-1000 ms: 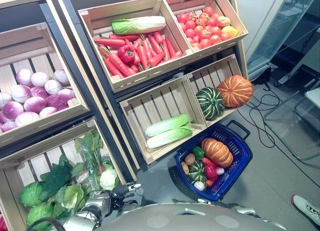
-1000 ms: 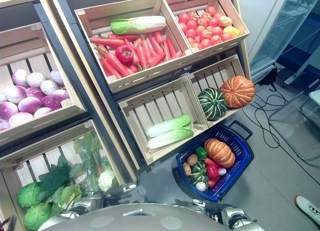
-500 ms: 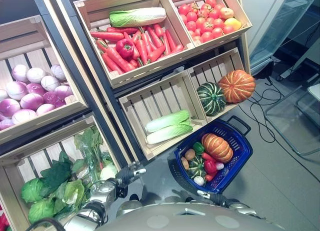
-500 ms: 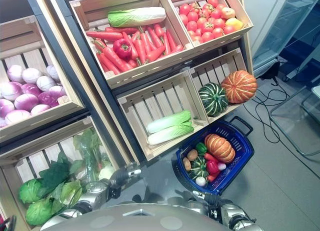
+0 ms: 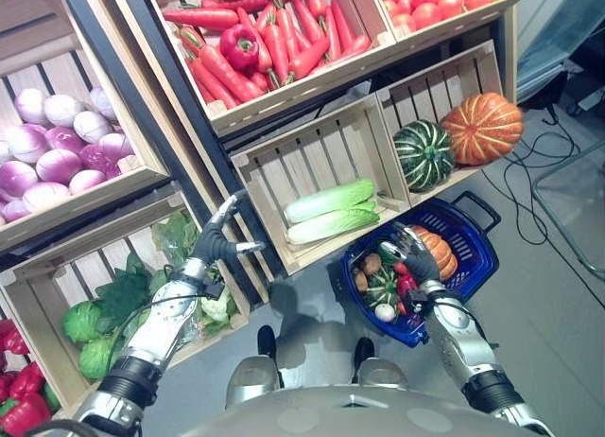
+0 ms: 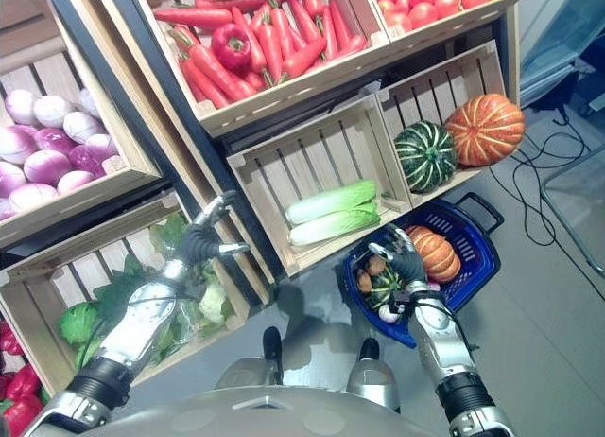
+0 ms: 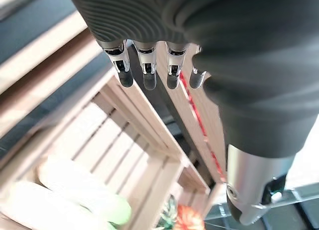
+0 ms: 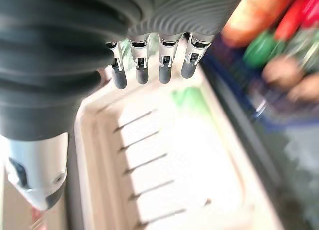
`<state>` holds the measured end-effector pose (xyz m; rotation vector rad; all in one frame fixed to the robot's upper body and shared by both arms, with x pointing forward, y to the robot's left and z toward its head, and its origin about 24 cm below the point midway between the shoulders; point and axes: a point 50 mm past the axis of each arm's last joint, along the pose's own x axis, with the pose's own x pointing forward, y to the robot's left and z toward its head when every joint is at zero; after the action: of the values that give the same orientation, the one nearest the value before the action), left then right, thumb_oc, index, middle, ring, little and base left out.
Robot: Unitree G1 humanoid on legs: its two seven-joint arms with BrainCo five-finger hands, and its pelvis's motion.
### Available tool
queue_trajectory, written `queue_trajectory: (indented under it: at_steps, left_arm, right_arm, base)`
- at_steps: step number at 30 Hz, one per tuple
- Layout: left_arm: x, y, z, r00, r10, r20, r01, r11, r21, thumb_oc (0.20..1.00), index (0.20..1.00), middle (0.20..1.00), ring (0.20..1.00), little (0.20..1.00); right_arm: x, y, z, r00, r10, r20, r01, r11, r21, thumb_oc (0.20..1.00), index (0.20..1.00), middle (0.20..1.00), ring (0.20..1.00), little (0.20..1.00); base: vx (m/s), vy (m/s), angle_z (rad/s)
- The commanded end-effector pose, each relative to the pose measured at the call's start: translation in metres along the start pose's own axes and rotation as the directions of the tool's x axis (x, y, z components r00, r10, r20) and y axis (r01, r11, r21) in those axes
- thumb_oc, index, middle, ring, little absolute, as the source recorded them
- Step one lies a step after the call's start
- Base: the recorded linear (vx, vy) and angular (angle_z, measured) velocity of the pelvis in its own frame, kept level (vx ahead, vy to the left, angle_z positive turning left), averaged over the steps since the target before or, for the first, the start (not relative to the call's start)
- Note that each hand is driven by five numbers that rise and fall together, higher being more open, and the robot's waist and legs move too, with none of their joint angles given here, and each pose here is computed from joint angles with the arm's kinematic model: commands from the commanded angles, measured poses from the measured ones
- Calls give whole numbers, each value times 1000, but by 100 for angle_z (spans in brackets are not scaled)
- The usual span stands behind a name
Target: Pick up fruits and vegetables into the basket
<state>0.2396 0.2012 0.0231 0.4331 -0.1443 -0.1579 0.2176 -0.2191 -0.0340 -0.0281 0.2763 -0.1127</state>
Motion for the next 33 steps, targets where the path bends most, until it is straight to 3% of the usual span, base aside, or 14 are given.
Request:
queue_trajectory:
  at_steps: [1,8,14,20,27,33]
  left_arm:
    - [26,20,34,953,180,245,-210,972,102,1000,1000,1000,1000,1000]
    - [59,34,63,868,324,377,-416,888,195,1000,1000,1000,1000,1000]
    - [97,61,102,764,444,468,-583,786,206,1000,1000,1000,1000,1000]
    - [113,84,124,680,540,496,-684,711,163,1000,1000,1000,1000,1000]
    - [130,107,140,610,656,444,-764,635,113,1000,1000,1000,1000,1000]
    - [141,129,133,555,772,309,-829,544,130,1000,1000,1000,1000,1000]
  right_arm:
    - [13,-7,60,947,-95,306,112,993,-38,1000,1000,1000,1000,1000]
    - [20,-13,89,898,-198,392,255,962,-99,1000,1000,1000,1000,1000]
    - [29,-9,116,884,-145,445,245,954,-175,1000,1000,1000,1000,1000]
    - [33,-4,132,878,-74,473,212,945,-247,1000,1000,1000,1000,1000]
    - [34,-3,134,894,-44,447,180,947,-267,1000,1000,1000,1000,1000]
    - [30,-10,129,906,-14,424,159,938,-309,1000,1000,1000,1000,1000]
  base:
    - [-85,18,-1]
    - [-62,26,-5]
    - [-45,101,-16]
    - [-22,51,-26]
    - [16,8,-18]
    - [89,77,-22]
